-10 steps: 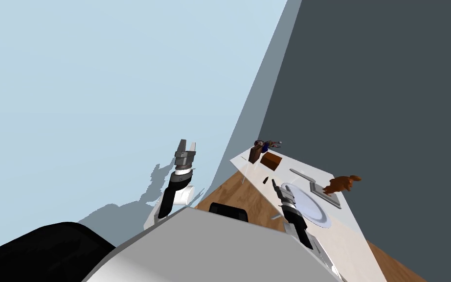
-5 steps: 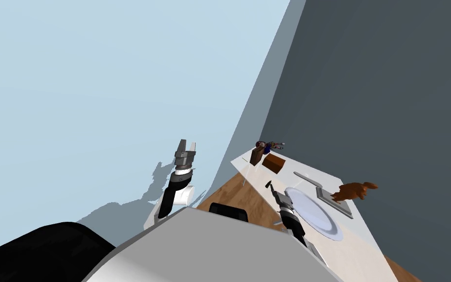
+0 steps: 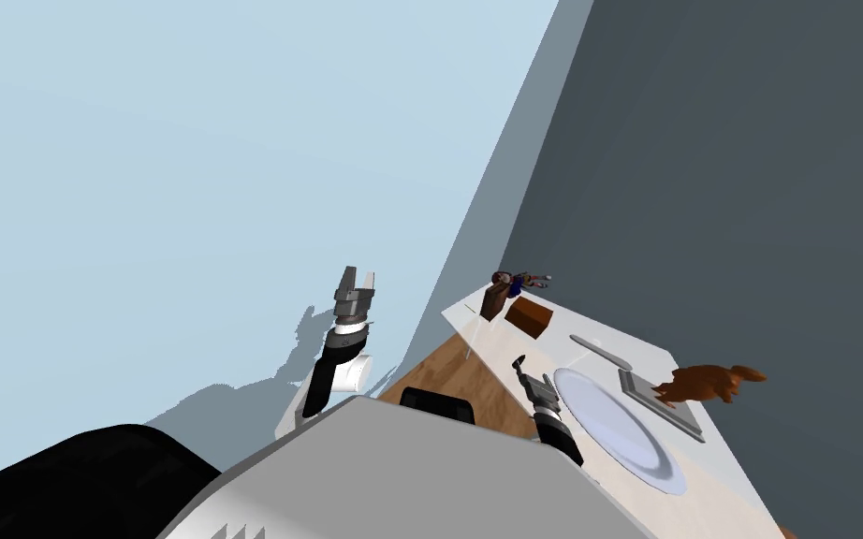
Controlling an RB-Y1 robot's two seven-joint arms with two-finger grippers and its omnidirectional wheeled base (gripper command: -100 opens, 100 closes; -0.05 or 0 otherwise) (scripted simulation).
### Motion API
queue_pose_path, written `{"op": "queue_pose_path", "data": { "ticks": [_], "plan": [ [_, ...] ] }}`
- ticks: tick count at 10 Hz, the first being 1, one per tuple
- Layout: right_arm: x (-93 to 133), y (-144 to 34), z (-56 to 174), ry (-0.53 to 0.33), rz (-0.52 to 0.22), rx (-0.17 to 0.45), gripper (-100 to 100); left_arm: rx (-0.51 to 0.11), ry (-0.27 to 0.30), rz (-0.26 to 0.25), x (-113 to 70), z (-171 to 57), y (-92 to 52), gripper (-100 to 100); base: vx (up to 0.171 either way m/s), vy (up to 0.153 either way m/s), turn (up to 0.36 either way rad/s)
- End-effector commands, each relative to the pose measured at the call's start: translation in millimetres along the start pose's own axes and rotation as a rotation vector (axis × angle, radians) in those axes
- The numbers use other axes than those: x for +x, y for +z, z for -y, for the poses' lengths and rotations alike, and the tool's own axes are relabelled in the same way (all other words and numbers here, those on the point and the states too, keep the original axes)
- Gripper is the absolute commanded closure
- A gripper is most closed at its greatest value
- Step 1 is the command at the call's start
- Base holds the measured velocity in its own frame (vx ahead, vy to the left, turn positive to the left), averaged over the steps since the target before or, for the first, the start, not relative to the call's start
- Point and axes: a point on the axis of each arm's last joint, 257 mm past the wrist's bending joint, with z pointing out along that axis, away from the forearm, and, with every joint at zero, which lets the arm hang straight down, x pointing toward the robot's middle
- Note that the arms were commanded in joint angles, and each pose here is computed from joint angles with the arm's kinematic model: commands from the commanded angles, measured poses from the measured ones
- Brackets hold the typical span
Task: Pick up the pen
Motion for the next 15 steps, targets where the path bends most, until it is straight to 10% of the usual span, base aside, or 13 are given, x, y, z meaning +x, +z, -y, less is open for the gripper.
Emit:
{"op": "queue_pose_path", "data": {
  "ticks": [1, 6, 7, 8, 15],
  "plan": [
    [13, -6.8, -2, -0.012, -0.021, 0.001, -100, 0.000, 0.000, 0.000, 0.0, 0, 0.0, 0, 0.052, -0.013, 0.014],
    [32, -17.9, -11, -0.020, -0.056, 0.002, -100, 0.000, 0.000, 0.000, 0.0, 0, 0.0, 0, 0.063, -0.030, 0.011],
    [32, -18.3, -12, -0.022, -0.055, 0.001, 0, 0.000, 0.000, 0.000, 0.0, 0, 0.0, 0, 0.000, 0.000, 0.000],
    [40, -34.8, -30, -0.055, -0.064, -0.058, -100, 0.000, 0.000, 0.000, 0.0, 0, 0.0, 0, 0.102, -0.062, -0.371],
    [54, -71.5, -77, -0.104, -0.079, -0.195, -100, 0.000, 0.000, 0.000, 0.0, 0, 0.0, 0, 0.121, -0.072, -0.227]
  ]
}}
